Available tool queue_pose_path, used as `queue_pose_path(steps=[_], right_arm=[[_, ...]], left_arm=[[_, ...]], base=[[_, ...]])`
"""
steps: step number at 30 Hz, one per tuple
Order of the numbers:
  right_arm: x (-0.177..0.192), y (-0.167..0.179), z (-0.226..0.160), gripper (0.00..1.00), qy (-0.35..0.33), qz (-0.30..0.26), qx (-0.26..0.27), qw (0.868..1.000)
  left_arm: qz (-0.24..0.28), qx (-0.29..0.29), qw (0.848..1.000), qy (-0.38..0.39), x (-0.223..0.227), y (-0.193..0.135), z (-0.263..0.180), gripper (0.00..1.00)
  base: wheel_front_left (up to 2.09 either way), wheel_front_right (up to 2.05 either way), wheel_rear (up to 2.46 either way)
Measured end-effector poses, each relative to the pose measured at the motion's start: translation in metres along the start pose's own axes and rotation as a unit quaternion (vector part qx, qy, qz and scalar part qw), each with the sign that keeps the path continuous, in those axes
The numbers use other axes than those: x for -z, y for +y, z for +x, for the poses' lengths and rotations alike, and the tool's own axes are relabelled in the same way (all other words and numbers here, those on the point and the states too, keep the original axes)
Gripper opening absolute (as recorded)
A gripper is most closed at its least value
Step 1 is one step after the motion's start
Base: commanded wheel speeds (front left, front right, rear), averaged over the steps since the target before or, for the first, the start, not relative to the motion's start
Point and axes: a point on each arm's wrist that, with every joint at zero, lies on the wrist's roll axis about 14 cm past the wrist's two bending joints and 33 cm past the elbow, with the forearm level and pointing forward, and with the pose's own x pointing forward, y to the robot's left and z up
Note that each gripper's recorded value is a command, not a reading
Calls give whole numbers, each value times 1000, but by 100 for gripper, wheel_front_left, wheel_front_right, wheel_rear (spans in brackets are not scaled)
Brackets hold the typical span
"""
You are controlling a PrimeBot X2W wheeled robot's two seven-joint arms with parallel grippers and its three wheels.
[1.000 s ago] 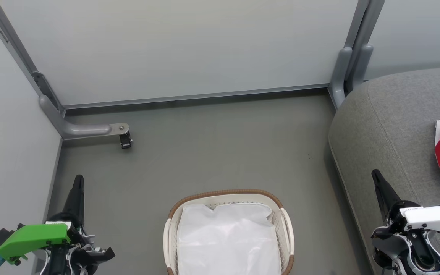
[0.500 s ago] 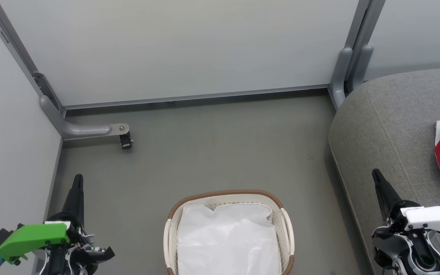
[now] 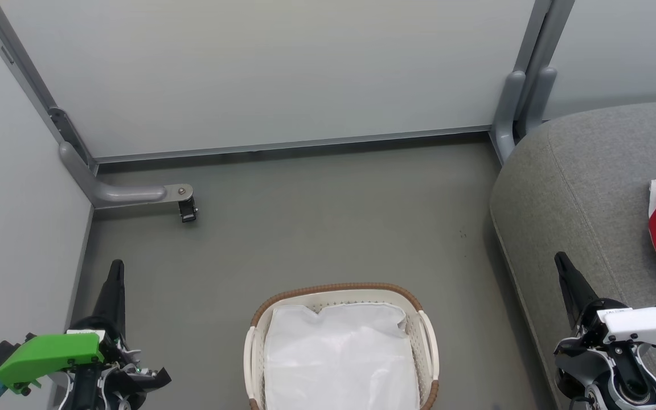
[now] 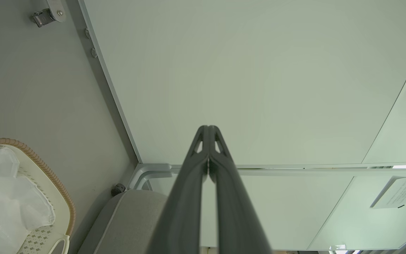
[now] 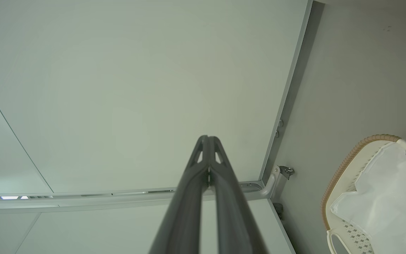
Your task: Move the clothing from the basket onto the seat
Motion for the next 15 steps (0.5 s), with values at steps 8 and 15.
queue_pose_path(steps=[8,15], right_arm=[[0,0,0,0,0,0,0,1000],[0,0,0,0,0,0,0,1000]], left_arm=[[0,0,1000,0,0,0,0,0],[0,0,1000,0,0,0,0,0]], base=[[0,0,0],[0,0,0]])
